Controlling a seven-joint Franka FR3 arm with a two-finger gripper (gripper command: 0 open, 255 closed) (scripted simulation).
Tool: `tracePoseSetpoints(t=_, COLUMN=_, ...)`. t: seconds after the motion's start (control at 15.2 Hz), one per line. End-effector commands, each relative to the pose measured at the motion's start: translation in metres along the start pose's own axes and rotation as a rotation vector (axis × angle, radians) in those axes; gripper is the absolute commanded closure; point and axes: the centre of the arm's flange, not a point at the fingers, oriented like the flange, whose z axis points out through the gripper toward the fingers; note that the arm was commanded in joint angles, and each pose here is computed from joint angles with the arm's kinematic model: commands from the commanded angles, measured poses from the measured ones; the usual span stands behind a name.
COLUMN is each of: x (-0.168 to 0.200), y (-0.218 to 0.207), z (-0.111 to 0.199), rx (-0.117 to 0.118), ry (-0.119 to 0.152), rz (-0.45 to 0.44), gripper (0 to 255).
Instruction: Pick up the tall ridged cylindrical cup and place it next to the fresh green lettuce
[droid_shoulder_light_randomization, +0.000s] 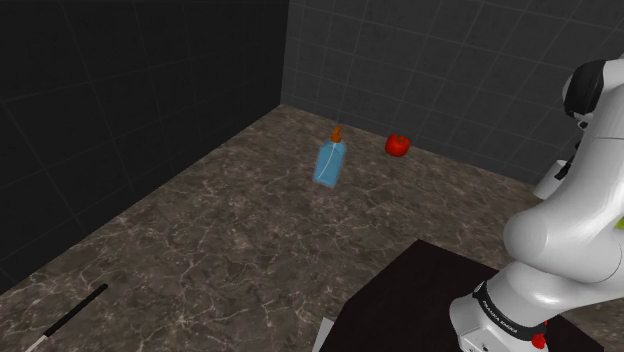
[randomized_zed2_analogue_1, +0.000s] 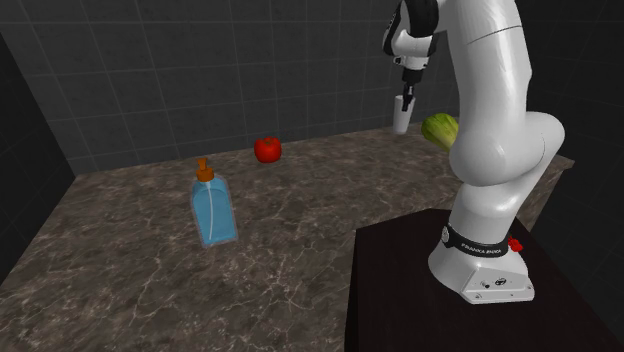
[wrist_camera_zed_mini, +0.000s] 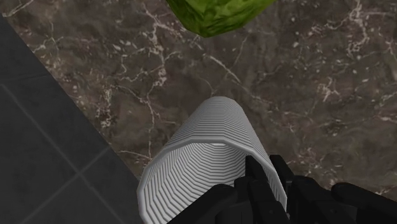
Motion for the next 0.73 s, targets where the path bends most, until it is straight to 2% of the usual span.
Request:
tracePoseSetpoints(t=0.0, x=0.000, y=0.000, z=0.010, rx=-0.001, ry=0.000, rz=0.000, gripper=255)
tracePoseSetpoints(t=0.26, x=-0.001, y=-0.002, z=0.030, rx=-0.001, ry=0.000, rz=0.000, gripper=255)
tracePoseSetpoints(t=0.66, x=-0.001, y=-0.002, z=0.030, rx=-0.001, ry=0.000, rz=0.000, gripper=255)
